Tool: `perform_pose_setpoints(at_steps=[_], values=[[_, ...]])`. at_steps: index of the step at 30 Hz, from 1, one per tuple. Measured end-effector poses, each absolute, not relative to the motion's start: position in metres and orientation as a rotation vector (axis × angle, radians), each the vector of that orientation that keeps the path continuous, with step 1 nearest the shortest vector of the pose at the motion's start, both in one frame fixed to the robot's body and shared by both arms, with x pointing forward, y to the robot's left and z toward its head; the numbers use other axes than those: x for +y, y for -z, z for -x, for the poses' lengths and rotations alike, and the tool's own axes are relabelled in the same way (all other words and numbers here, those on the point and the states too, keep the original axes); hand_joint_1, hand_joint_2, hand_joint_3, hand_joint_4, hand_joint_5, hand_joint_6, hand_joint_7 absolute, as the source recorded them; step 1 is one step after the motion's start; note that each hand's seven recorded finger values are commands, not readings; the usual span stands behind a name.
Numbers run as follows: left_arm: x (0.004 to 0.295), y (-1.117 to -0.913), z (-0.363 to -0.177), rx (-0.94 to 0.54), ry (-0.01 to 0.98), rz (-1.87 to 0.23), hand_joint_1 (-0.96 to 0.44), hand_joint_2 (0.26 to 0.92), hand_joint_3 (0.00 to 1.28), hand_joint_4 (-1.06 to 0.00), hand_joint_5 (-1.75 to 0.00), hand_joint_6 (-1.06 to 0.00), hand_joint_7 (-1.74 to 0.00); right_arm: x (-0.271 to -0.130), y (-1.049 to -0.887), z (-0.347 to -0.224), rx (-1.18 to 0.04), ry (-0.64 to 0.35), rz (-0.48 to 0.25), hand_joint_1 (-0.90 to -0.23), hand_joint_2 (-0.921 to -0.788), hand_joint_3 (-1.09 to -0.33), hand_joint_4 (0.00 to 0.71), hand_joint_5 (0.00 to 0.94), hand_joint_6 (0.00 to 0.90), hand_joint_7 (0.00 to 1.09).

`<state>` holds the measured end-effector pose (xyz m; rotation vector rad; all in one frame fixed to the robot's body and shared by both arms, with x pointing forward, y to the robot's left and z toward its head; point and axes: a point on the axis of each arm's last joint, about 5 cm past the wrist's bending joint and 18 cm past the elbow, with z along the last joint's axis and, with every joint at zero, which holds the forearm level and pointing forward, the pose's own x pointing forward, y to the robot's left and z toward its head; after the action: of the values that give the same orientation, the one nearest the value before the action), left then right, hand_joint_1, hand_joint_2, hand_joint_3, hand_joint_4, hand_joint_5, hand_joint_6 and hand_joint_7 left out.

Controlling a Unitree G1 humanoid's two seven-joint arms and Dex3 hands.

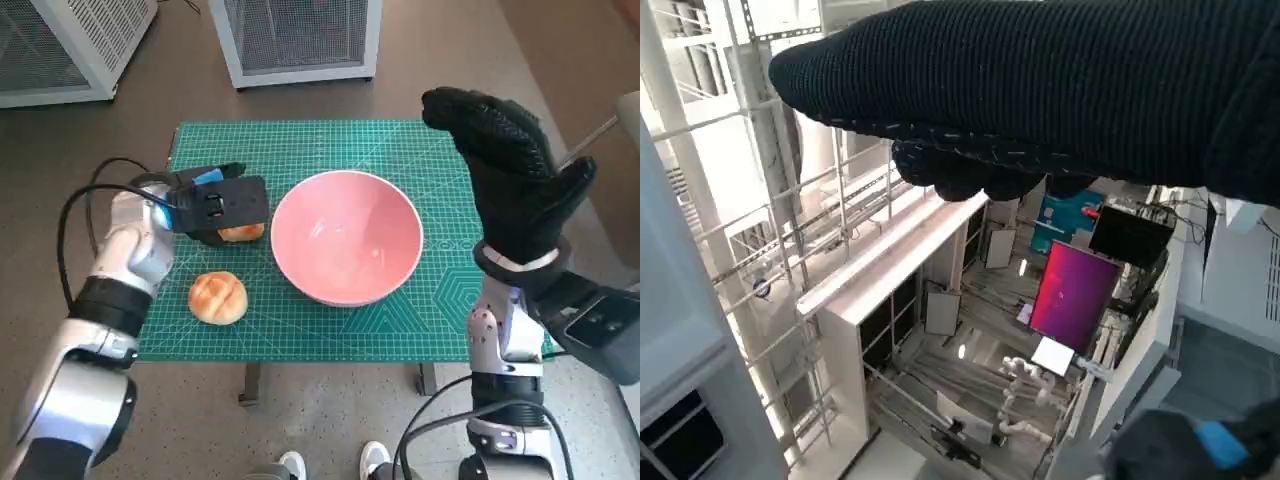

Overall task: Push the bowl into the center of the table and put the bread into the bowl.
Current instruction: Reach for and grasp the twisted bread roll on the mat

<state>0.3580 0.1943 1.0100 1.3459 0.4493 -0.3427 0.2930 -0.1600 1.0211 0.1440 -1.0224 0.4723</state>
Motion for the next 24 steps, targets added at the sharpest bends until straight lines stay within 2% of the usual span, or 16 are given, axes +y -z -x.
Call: perform_pose_setpoints(at_steps=[10,16,20,24], values=[[0.195,-0.994,-0.361,0.573,0.317,-1.404,0.01,0.748,0.02,-0.06,-0.02,-0.16,-0.04,-0.16,-1.021,-0.293,-1.022,-0.471,-0.146,-0.489,-0.921,-0.429,0.262,0.011,0.117,0.54],[0.197,-0.988,-0.36,0.558,0.287,-1.43,0.01,0.775,0.03,-0.14,-0.02,-0.22,-0.04,-0.159,-1.021,-0.293,-1.021,-0.473,-0.148,-0.487,-0.921,-0.429,0.266,0.012,0.118,0.54],[0.198,-0.984,-0.359,0.504,0.264,-1.432,0.04,0.801,0.04,-0.21,-0.02,-0.31,-0.05,-0.159,-1.021,-0.293,-1.021,-0.474,-0.149,-0.495,-0.921,-0.427,0.271,0.012,0.12,0.54],[0.197,-0.983,-0.359,0.434,0.238,-1.448,0.04,0.827,0.04,-0.4,-0.04,-0.42,-0.04,-0.158,-1.021,-0.293,-1.02,-0.474,-0.151,-0.502,-0.921,-0.414,0.274,0.012,0.127,0.54]])
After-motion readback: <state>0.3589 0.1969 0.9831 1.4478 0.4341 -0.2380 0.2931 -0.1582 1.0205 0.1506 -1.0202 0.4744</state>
